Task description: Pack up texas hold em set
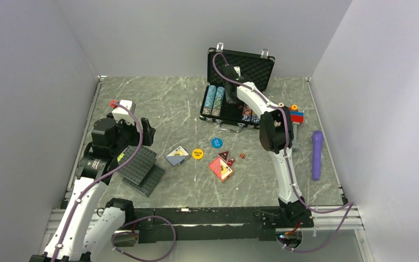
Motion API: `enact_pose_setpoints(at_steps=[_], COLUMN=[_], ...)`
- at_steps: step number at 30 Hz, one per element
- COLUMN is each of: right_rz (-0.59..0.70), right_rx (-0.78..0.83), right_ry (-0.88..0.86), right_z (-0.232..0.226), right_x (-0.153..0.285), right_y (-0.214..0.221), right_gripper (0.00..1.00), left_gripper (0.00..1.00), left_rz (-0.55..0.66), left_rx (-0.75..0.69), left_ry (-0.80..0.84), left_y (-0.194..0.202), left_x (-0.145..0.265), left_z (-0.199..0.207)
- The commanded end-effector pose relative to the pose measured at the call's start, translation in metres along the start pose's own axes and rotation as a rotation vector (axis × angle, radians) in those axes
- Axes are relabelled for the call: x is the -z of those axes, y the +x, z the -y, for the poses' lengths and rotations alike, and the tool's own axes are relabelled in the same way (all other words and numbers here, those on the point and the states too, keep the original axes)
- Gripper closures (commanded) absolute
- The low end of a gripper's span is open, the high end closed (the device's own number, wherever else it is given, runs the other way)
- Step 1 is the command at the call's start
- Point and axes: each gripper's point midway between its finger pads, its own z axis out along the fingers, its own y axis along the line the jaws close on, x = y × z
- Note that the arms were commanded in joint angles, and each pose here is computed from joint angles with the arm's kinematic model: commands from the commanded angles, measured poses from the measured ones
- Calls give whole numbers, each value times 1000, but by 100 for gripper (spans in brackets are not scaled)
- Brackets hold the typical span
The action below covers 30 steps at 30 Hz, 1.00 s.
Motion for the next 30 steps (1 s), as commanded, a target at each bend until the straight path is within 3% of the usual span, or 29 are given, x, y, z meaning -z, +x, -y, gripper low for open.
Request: enact_pose_setpoints(at_steps=[1, 30], right_rz=[-12, -66], right_rx=[-27, -78], right_ry=[19, -8], right_z=[8, 14], right_x=[4, -13], right_y=[-3, 11], right_gripper=[100, 100], left_gripper=[1, 1], left_rz=[41, 42], left_rx=[-13, -13], left_ry=[20, 21], left_y=[-12, -12], left_x=[3, 3], left_z=[5, 5])
